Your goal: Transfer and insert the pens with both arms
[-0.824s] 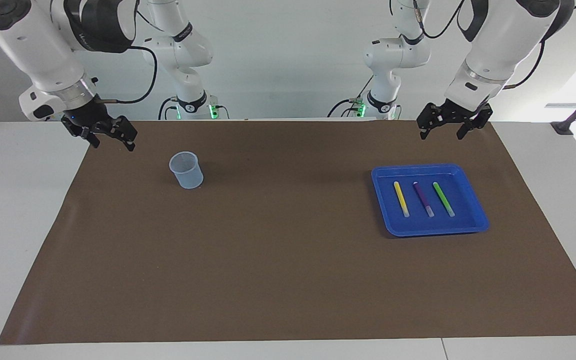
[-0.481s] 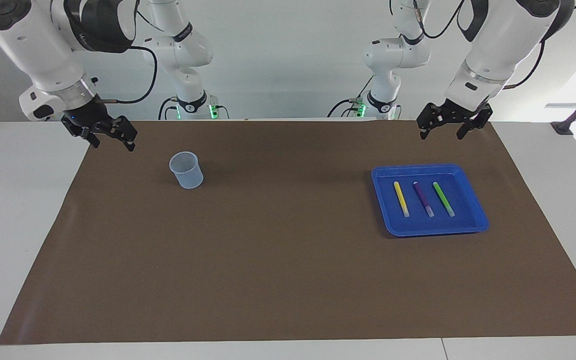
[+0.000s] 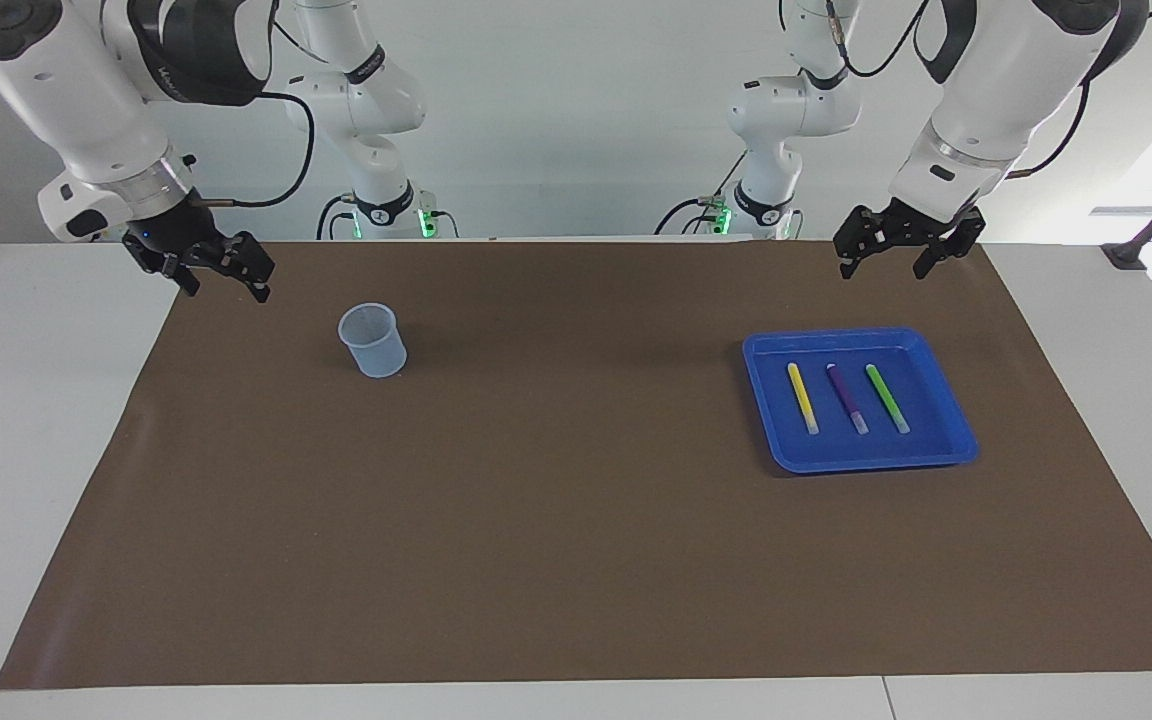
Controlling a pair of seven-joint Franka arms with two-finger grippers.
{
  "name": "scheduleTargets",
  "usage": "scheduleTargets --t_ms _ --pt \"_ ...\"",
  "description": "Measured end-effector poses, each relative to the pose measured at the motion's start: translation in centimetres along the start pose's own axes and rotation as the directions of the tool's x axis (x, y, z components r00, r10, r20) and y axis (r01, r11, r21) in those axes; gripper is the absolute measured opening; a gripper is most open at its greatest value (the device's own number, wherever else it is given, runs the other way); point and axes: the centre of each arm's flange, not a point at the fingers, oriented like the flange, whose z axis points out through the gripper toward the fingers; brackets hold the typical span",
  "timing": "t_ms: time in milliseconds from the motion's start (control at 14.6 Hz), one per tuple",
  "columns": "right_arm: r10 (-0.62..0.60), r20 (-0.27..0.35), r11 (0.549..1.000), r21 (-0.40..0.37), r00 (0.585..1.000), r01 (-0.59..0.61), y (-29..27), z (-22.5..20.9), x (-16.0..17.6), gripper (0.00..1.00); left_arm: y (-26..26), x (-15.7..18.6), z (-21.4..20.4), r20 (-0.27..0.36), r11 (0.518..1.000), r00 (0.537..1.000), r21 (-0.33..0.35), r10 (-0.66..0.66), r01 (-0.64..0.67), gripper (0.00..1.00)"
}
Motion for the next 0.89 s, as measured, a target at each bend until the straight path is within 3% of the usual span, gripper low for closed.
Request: scheduleTargets --t_ms 481,618,892 --pt "0.000 0.000 1.000 0.000 1.000 0.000 0.0 0.0 0.0 1.00 -1.4 -1.0 2.7 0.009 1.000 1.000 0.007 -0.028 0.028 1.00" --pt "0.000 0.000 1.000 0.000 1.000 0.000 0.0 0.0 0.0 1.00 -3.1 -1.4 4.7 -0.023 0.998 0.998 0.008 -0.060 0.061 1.00" --pt "0.000 0.000 1.000 0.000 1.000 0.000 0.0 0.0 0.0 1.00 -7.9 -2.0 10.2 -0.026 0.998 0.998 0.009 -0.056 0.056 1.00"
